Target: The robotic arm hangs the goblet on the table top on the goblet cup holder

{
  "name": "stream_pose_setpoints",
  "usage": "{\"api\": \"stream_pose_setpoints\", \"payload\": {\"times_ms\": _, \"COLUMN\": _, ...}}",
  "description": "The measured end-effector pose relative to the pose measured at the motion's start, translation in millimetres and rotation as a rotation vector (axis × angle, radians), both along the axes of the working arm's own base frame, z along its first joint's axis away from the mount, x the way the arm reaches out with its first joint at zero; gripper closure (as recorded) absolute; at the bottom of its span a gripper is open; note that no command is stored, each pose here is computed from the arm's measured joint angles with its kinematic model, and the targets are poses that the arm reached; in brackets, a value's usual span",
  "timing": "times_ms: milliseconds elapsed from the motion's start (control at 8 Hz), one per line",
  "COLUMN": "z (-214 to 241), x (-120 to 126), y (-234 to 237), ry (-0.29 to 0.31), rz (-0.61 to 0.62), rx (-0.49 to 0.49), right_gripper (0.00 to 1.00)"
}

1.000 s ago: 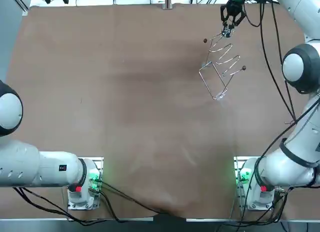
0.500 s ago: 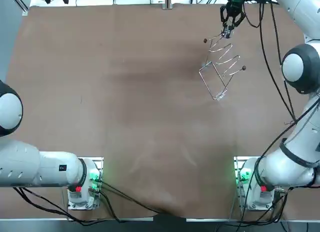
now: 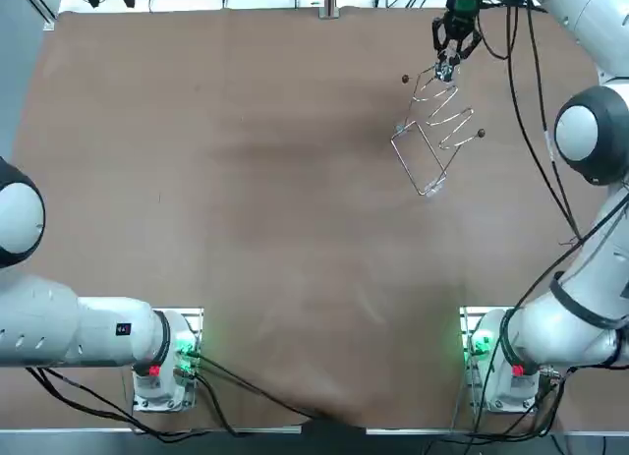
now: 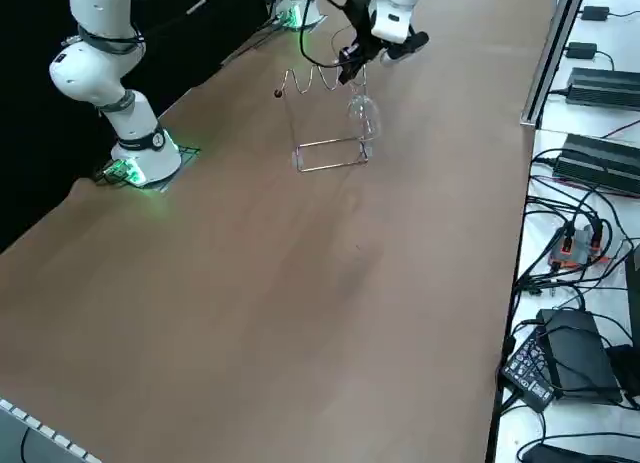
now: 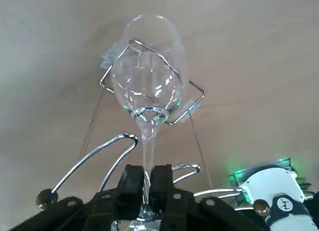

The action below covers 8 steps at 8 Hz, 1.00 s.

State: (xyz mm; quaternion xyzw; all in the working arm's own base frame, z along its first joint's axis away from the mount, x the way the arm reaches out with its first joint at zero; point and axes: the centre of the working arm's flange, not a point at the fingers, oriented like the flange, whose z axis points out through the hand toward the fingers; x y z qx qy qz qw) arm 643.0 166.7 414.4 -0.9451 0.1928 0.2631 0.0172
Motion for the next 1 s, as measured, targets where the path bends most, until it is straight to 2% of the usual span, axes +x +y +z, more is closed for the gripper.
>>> {"api": "stream_pose_setpoints", "payload": {"times_ms": 625, "z": -10, "x": -7, "y": 15, "ry": 0.016, "rz": 0.018, "rx": 0.001, "right_gripper": 0.89}}
{"api": "stream_pose_setpoints", "payload": {"times_ms": 1000, "z": -10, "x": -11, "y": 29, "ry": 0.029, "rz": 0.011, "rx": 0.041, "right_gripper": 0.89}}
